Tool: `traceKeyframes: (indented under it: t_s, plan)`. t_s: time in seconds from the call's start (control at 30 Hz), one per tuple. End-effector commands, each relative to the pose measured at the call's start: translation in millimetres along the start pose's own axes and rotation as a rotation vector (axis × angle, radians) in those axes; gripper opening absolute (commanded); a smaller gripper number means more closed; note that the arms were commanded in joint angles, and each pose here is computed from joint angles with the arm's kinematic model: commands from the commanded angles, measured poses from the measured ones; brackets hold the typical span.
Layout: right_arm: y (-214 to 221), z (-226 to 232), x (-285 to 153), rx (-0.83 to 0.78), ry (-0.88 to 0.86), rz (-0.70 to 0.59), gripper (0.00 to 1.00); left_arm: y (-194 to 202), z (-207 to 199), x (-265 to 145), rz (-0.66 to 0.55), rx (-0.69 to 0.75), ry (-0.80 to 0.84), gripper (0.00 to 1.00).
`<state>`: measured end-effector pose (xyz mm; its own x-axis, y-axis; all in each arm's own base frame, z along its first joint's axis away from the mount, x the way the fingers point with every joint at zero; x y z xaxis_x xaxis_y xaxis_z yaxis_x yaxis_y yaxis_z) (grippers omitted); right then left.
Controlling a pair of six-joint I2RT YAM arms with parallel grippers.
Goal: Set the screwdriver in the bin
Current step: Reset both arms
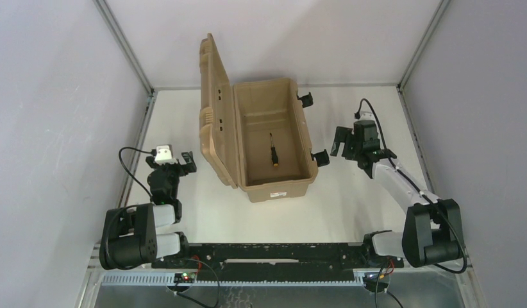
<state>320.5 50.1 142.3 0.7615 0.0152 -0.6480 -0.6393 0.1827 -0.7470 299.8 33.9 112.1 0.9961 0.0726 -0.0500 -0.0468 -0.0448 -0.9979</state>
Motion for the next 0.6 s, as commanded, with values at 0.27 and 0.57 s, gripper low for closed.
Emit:
traceKeyframes:
  t_s: [0.27,0.57]
  plan:
    - [-14.4,9.0,10.0,0.009,-0.074,-0.127,1.0,-26.6,-1.3,9.4,-0.089,0.007,0.004,1.0]
    - [-13.8,10.8,7.7,0.018,-0.092,-0.136,1.0,-26.3,-1.7,9.2,-0.088,0.007,0.006,1.0]
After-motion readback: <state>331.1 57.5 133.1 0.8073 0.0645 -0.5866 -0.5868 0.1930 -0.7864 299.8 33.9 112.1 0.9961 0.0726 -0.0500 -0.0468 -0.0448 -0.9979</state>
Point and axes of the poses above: each gripper's point midway between its finger pads, its own x axis out along the fingers, its own z axis along the line the jaws close on, y = z × x, the point moved 4 cm from there along -x, back along the fingers
